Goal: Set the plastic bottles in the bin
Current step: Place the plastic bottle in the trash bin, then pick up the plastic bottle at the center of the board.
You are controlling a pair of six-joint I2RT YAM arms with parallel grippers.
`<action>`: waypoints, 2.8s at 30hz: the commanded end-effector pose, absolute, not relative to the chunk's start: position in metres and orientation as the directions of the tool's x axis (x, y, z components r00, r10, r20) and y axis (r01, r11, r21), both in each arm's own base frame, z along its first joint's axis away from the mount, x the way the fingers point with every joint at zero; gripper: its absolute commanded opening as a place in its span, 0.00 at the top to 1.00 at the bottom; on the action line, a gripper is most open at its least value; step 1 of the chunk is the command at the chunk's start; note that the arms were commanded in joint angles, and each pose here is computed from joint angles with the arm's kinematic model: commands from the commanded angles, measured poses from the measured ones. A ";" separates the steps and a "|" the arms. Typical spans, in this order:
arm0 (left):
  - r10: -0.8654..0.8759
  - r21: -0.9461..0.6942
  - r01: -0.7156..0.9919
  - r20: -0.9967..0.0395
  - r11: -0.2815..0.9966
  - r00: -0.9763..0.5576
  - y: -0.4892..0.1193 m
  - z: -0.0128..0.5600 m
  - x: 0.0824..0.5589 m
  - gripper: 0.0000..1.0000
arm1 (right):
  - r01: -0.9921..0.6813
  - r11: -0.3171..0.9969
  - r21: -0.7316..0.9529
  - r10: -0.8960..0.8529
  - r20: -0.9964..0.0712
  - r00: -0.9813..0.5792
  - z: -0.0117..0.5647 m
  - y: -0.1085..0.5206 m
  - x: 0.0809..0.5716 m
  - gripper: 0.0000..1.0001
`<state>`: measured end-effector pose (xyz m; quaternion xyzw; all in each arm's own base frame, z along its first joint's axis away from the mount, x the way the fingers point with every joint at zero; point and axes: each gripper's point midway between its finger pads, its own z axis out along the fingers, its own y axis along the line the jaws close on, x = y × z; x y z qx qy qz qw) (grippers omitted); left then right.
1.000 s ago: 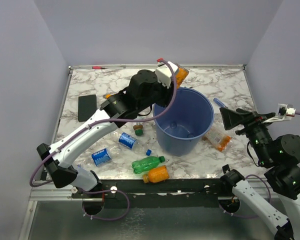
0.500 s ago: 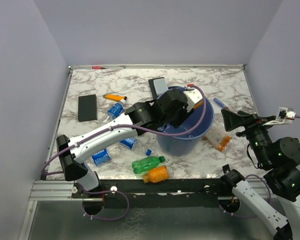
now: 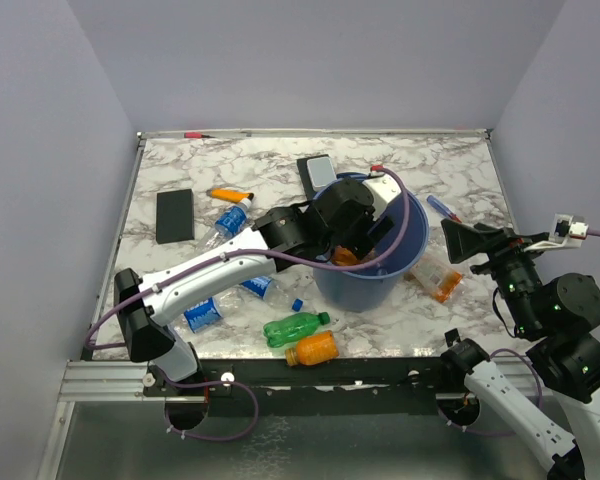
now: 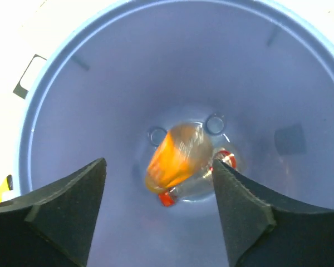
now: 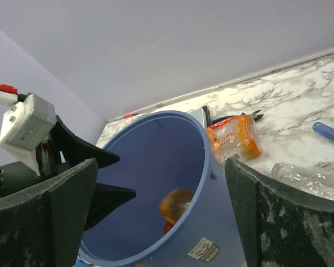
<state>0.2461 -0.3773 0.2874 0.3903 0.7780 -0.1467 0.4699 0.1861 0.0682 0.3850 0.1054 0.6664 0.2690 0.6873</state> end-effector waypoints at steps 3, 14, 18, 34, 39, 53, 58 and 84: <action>0.291 0.059 0.711 -0.934 0.700 -0.208 -0.372 0.348 0.245 0.10 | -0.192 0.843 0.502 0.506 -0.862 -0.026 0.380 0.060 0.184 0.00; -0.121 -0.129 0.284 -0.992 0.950 -0.047 -0.244 0.409 0.272 0.01 | 0.166 0.864 0.475 0.495 -0.862 -0.107 0.333 0.024 0.201 0.01; -0.258 -0.260 0.193 -0.965 0.946 -0.034 -0.202 0.411 0.292 0.01 | 0.298 0.848 0.439 0.489 -0.864 -0.118 0.316 0.015 0.216 0.02; -0.386 -0.400 -0.094 -0.912 0.912 0.139 -0.097 0.362 0.289 0.01 | 0.564 0.683 0.463 0.587 -0.808 -0.048 0.236 -0.006 0.235 0.02; -0.376 -0.384 -0.063 -0.921 0.921 0.104 -0.107 0.352 0.291 0.01 | 0.614 0.651 0.445 0.638 -0.759 -0.127 0.201 -0.014 0.262 0.02; -0.341 -0.341 0.044 -0.940 0.939 0.012 -0.136 0.338 0.295 0.01 | 0.602 0.740 0.300 0.602 -0.695 -0.394 0.124 -0.044 0.294 0.00; -0.342 -0.342 0.087 -0.940 0.936 -0.011 -0.146 0.338 0.295 0.01 | 0.550 0.785 0.285 0.589 -0.620 -0.519 0.097 -0.025 0.275 0.01; -0.279 -0.287 0.140 -0.957 0.948 -0.076 -0.170 0.325 0.296 0.01 | 0.510 0.780 0.362 0.625 -0.421 -0.657 0.061 0.013 0.261 0.09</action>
